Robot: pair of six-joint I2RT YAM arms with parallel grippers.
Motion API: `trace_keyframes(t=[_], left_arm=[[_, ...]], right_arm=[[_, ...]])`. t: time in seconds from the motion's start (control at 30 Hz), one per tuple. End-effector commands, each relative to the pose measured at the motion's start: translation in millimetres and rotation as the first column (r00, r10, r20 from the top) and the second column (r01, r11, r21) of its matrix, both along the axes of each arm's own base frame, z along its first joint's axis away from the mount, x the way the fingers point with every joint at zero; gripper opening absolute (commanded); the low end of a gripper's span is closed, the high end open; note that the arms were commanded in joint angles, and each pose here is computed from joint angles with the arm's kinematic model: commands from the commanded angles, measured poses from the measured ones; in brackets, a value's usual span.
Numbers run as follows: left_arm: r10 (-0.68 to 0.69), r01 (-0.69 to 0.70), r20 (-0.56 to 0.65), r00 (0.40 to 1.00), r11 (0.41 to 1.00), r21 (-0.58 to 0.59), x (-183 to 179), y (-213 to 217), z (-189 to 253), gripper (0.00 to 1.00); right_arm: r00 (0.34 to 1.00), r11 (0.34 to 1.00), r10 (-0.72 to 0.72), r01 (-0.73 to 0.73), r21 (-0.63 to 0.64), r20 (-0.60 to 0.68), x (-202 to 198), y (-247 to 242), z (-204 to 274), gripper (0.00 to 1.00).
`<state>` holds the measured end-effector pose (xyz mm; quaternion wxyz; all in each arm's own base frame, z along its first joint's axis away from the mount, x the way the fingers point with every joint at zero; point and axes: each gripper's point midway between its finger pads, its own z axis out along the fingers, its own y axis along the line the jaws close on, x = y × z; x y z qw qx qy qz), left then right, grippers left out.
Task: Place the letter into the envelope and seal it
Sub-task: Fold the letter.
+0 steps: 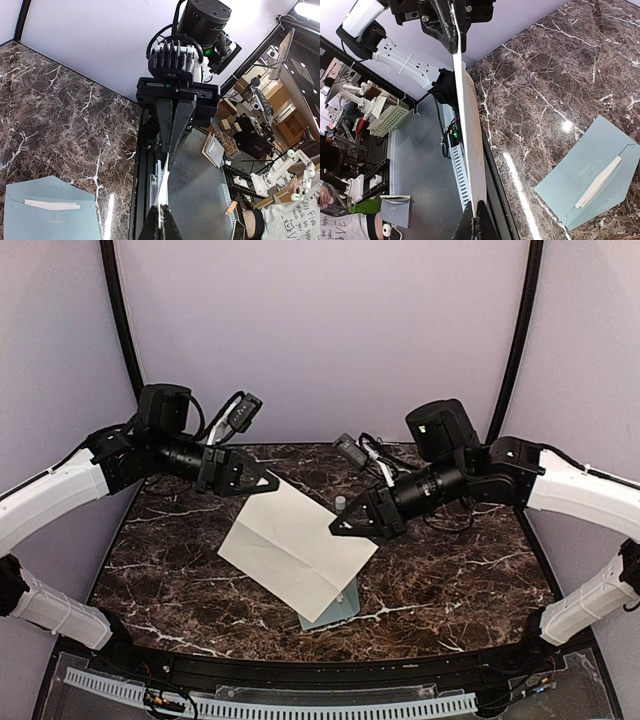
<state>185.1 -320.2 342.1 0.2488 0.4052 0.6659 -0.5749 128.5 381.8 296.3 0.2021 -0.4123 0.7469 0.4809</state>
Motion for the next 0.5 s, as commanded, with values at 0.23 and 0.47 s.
trace_keyframes(t=[0.23,0.47], left_arm=[[0.029,-0.027,0.065,0.997,0.999,-0.032,-2.1,14.6,23.7,0.0],[0.045,-0.043,0.077,0.996,0.999,-0.032,-1.0,16.7,25.2,0.0]], right_arm=[[0.999,0.999,-0.034,0.034,-0.025,-0.005,-6.0,-15.2,-1.1,0.02],[0.999,0.999,-0.044,0.044,-0.004,0.008,-6.2,-18.0,3.5,0.0]])
